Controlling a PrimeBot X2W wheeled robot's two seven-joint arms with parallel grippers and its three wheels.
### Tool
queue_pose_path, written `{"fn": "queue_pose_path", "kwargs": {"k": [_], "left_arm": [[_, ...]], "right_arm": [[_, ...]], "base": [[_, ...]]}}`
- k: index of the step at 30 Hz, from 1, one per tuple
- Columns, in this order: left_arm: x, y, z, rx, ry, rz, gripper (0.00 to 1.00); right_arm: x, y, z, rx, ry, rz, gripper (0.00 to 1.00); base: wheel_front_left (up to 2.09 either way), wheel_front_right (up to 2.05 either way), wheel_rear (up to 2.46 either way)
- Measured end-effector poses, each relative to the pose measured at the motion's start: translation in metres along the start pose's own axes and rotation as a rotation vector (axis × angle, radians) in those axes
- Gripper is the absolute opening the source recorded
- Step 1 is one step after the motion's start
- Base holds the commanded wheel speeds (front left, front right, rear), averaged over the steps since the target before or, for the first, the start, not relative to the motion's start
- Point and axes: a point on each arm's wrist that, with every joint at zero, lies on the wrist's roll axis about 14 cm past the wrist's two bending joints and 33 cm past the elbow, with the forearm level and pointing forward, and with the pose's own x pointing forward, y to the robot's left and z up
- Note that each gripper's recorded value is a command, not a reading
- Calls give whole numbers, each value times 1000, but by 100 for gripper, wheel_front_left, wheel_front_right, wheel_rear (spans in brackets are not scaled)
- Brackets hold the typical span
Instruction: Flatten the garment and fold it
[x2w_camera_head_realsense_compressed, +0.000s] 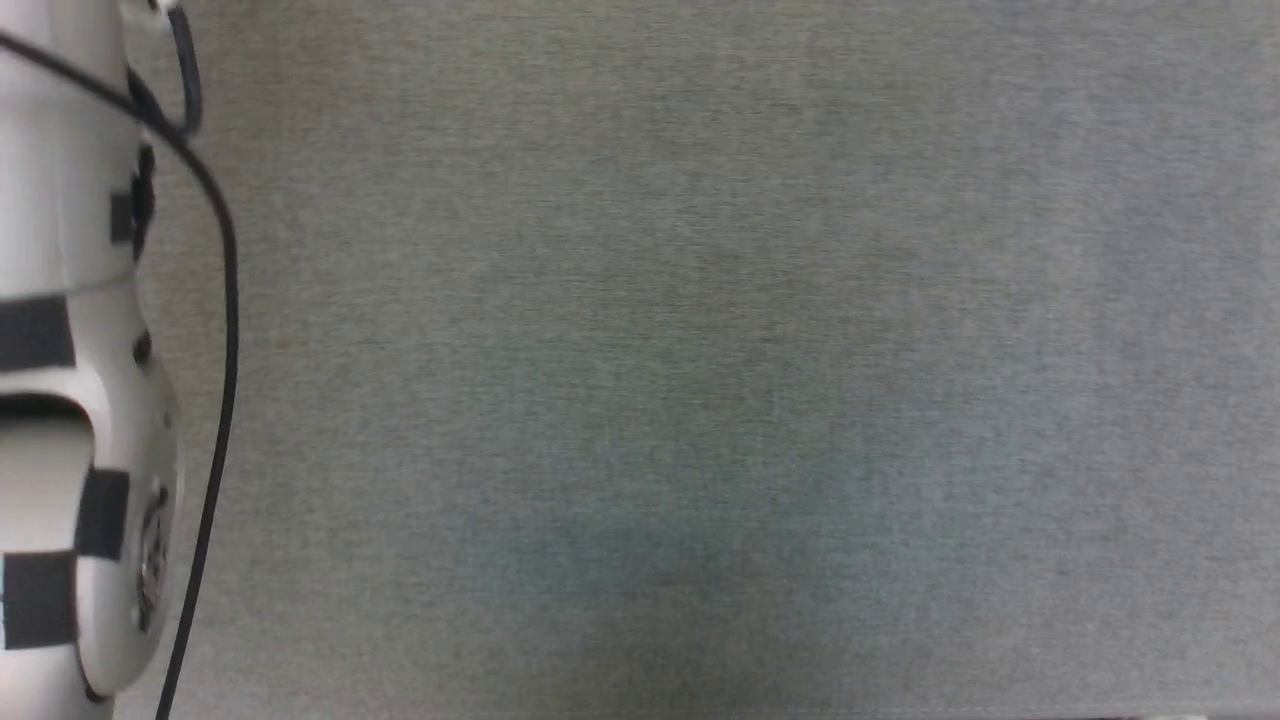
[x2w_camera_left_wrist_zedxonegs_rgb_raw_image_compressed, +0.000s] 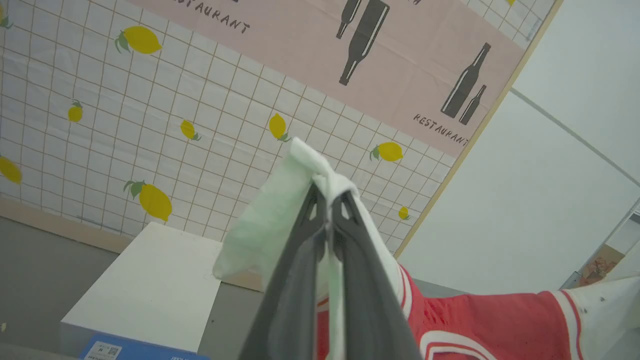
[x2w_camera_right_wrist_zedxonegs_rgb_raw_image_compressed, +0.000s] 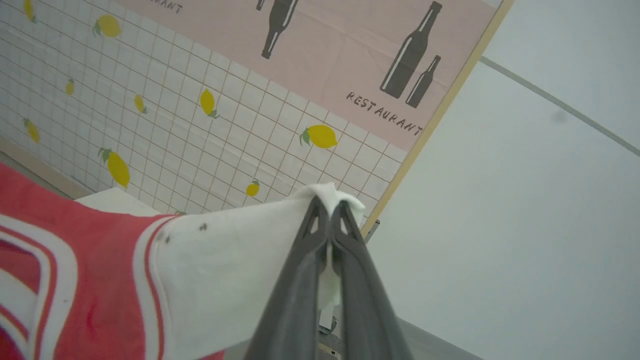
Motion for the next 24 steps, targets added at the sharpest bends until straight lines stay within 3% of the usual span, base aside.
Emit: {"fn": "queue_pose_path", "kwargs": {"k": [7, 14, 15, 17, 24], "left_arm": [[-32, -4, -4, -53, 121, -31, 0], [-93, 0, -3, -181, 225, 57, 0], [-103, 0, -2, -197, 239, 67, 0], [-160, 6, 4, -246, 291, 166, 0], [-235, 3, -4, -332, 382, 249, 0]], "right_arm": [[-29, -1, -3, 111, -5, 28, 0], [-93, -18, -19, 224, 99, 16, 0], [-103, -20, -20, 234, 114, 14, 0], [-163, -21, -18, 312, 183, -16, 0], [-239, -14, -14, 452, 251, -109, 0]], "base": [[0, 0, 0], [0, 0, 0], [0, 0, 0], [0, 0, 0], [0, 0, 0]]}}
